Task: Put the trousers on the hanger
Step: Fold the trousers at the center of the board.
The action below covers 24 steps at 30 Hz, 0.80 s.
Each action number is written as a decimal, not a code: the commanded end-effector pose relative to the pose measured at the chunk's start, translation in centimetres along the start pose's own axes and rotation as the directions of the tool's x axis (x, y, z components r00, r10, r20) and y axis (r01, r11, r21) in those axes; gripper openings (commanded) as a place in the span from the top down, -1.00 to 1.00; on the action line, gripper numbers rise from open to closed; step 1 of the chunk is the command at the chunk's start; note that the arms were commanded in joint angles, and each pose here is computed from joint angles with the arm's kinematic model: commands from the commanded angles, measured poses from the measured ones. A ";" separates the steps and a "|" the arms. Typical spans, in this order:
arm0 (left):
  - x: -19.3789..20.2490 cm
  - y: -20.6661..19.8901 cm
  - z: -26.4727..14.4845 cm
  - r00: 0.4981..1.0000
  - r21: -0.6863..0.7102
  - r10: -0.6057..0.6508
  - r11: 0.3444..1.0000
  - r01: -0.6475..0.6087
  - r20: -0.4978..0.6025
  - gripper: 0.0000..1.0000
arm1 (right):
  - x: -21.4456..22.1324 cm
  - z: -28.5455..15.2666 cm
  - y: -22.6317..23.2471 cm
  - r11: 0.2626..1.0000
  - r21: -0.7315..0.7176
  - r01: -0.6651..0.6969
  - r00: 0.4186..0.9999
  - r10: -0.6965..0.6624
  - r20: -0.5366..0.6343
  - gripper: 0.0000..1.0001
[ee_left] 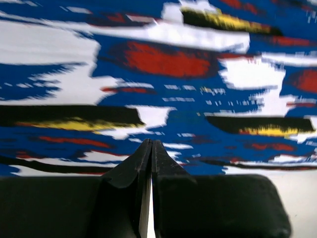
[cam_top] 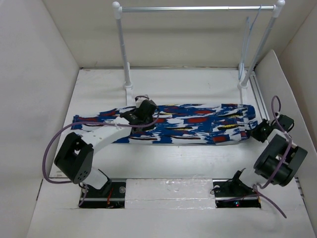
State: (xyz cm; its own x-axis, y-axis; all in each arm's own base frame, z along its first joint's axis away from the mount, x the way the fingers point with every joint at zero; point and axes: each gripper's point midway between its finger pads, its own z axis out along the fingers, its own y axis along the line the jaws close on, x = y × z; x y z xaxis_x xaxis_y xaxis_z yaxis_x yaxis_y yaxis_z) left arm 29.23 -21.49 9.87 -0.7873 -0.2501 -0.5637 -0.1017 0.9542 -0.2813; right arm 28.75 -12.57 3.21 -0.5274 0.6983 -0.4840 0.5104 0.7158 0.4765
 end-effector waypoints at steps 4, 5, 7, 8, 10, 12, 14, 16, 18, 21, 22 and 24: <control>4.1 -1.9 1.3 0.995 -0.014 0.098 0.995 -0.099 -0.029 1.00 | -6.8 -10.3 5.7 0.971 0.040 0.237 0.926 -0.238 0.294 1.00; 4.6 -2.2 1.5 0.994 -0.007 0.108 0.994 -0.108 -0.035 1.00 | -6.5 -11.2 7.8 0.954 0.032 0.298 0.911 -0.294 0.288 1.00; 5.6 -2.4 2.6 0.990 -0.017 0.127 0.992 -0.128 -0.062 1.00 | -7.2 -14.5 10.9 0.927 0.021 0.373 0.865 -0.357 0.352 1.00; 5.7 -2.5 3.1 0.989 -0.018 0.133 0.991 -0.134 -0.061 1.00 | -7.3 -15.6 12.2 0.914 0.010 0.406 0.845 -0.380 0.377 1.00; 6.3 -3.6 3.8 0.984 -0.010 0.162 0.987 -0.163 -0.075 1.00 | -8.0 -18.8 14.7 0.877 0.019 0.479 0.793 -0.442 0.418 1.00; 7.1 -5.2 4.4 0.978 0.015 0.188 0.982 -0.187 -0.089 1.00 | -7.9 -20.8 15.8 0.846 0.043 0.532 0.765 -0.502 0.403 1.00; 8.0 -7.5 4.2 0.973 0.075 0.207 0.977 -0.199 -0.106 1.00 | -9.3 -24.0 17.8 0.811 0.074 0.580 0.700 -0.543 0.464 1.00; 9.5 -11.4 3.5 0.965 0.158 0.237 0.963 -0.218 -0.112 1.00 | -9.3 -25.4 18.6 0.793 0.089 0.603 0.678 -0.568 0.467 1.00; 10.9 -14.4 3.4 0.957 0.218 0.258 0.949 -0.226 -0.131 1.00 | -10.1 -27.9 20.1 0.777 0.100 0.622 0.637 -0.576 0.513 1.00; 14.4 -17.9 3.3 0.934 0.283 0.307 0.926 -0.249 -0.183 1.00 | -10.3 -30.8 23.4 0.724 0.053 0.688 0.568 -0.583 0.581 1.00; 15.3 -18.3 3.4 0.926 0.289 0.319 0.923 -0.255 -0.203 1.00 | -10.2 -31.3 24.2 0.709 0.036 0.705 0.554 -0.581 0.597 1.00; 16.8 -19.4 3.7 0.918 0.298 0.324 0.921 -0.250 -0.231 1.00 | -9.7 -32.4 26.3 0.662 -0.015 0.750 0.526 -0.581 0.621 1.00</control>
State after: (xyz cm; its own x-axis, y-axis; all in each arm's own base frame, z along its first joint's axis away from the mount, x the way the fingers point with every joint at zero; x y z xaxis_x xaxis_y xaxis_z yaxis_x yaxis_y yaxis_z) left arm 21.94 -42.73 3.20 -0.8680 0.1072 -0.4848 0.2827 0.9094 -0.3051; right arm 25.54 -1.92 39.24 -0.2876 0.0202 -0.9575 -0.0070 0.9997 0.0232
